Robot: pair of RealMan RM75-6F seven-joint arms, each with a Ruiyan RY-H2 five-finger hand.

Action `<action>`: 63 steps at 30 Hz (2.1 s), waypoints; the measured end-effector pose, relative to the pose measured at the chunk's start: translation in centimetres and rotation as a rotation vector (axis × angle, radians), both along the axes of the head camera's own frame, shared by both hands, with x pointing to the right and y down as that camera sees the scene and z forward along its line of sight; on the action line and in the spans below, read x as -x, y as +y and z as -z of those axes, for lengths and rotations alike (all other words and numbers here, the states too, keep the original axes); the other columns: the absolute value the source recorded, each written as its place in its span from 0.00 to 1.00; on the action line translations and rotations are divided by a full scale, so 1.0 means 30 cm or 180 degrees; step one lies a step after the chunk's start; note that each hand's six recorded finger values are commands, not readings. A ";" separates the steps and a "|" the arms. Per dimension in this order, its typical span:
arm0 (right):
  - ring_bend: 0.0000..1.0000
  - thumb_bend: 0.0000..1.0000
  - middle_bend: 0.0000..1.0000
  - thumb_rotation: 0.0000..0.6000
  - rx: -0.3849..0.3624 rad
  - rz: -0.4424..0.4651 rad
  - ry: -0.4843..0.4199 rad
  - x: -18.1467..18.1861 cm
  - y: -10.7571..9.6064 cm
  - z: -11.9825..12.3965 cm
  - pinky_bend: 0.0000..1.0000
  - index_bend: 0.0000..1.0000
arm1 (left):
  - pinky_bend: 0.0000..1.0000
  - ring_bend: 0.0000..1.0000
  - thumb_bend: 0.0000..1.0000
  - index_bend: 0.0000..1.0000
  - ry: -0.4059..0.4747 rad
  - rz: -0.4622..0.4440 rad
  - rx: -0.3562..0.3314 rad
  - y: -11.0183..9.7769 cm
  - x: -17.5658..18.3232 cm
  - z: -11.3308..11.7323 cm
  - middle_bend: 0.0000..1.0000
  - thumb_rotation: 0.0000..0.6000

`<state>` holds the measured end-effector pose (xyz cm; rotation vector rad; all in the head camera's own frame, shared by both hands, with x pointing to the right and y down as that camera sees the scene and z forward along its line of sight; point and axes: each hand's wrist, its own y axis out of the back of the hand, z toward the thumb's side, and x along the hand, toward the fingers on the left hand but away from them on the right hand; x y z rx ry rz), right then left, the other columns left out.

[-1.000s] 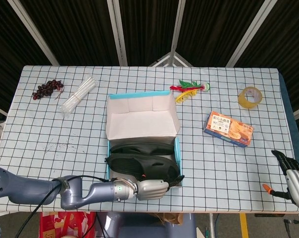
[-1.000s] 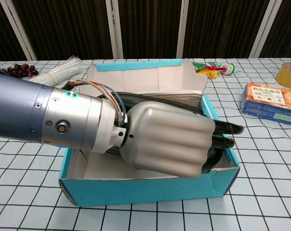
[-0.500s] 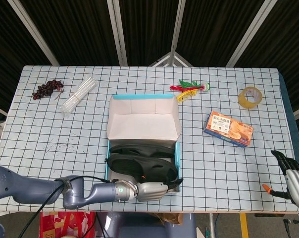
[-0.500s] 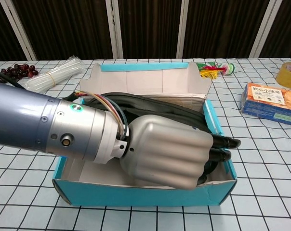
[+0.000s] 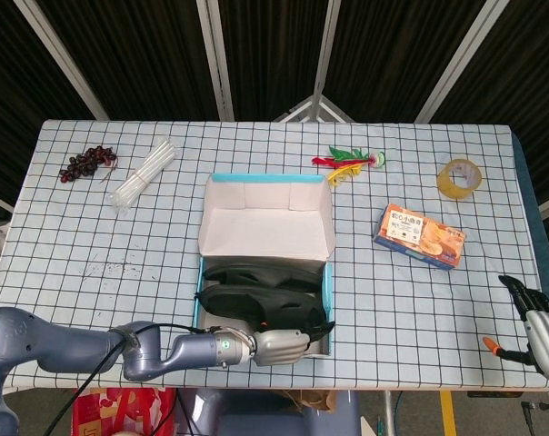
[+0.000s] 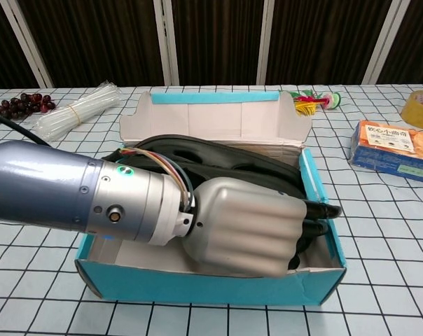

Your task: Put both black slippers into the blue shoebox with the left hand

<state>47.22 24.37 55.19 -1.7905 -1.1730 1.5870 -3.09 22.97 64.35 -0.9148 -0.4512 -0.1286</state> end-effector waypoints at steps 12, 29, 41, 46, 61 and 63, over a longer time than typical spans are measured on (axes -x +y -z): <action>0.15 0.22 0.10 1.00 0.0005 0.0001 0.0002 0.000 0.001 -0.001 0.11 0.07 | 0.07 0.10 0.52 0.73 -0.0084 0.0075 -0.0015 -0.048 -0.029 -0.059 0.59 1.00; 0.15 0.22 0.10 1.00 -0.0005 0.0014 -0.0003 0.004 0.001 0.000 0.11 0.07 | 0.07 0.10 0.52 0.73 -0.0126 0.0027 0.0029 -0.005 0.000 -0.103 0.59 1.00; 0.14 0.22 0.10 1.00 -0.0012 0.0008 0.0002 0.002 0.000 0.001 0.11 0.07 | 0.08 0.10 0.52 0.73 -0.0199 0.0044 0.0177 0.030 0.012 -0.133 0.59 1.00; 0.14 0.22 0.10 1.00 -0.0031 0.0004 0.0002 0.001 0.000 0.004 0.11 0.07 | 0.09 0.10 0.52 0.73 -0.0227 0.0017 0.0229 0.060 0.040 -0.134 0.59 1.00; 0.14 0.22 0.10 1.00 -0.0021 0.0018 0.0011 0.007 -0.001 -0.001 0.10 0.07 | 0.09 0.04 0.33 0.24 0.0028 0.0188 0.0056 -0.020 -0.006 -0.075 0.21 1.00; 0.14 0.22 0.10 1.00 -0.0024 0.0016 0.0010 0.006 0.000 0.001 0.10 0.07 | 0.09 0.03 0.33 0.21 0.0050 0.0206 0.0034 -0.031 -0.014 -0.069 0.18 1.00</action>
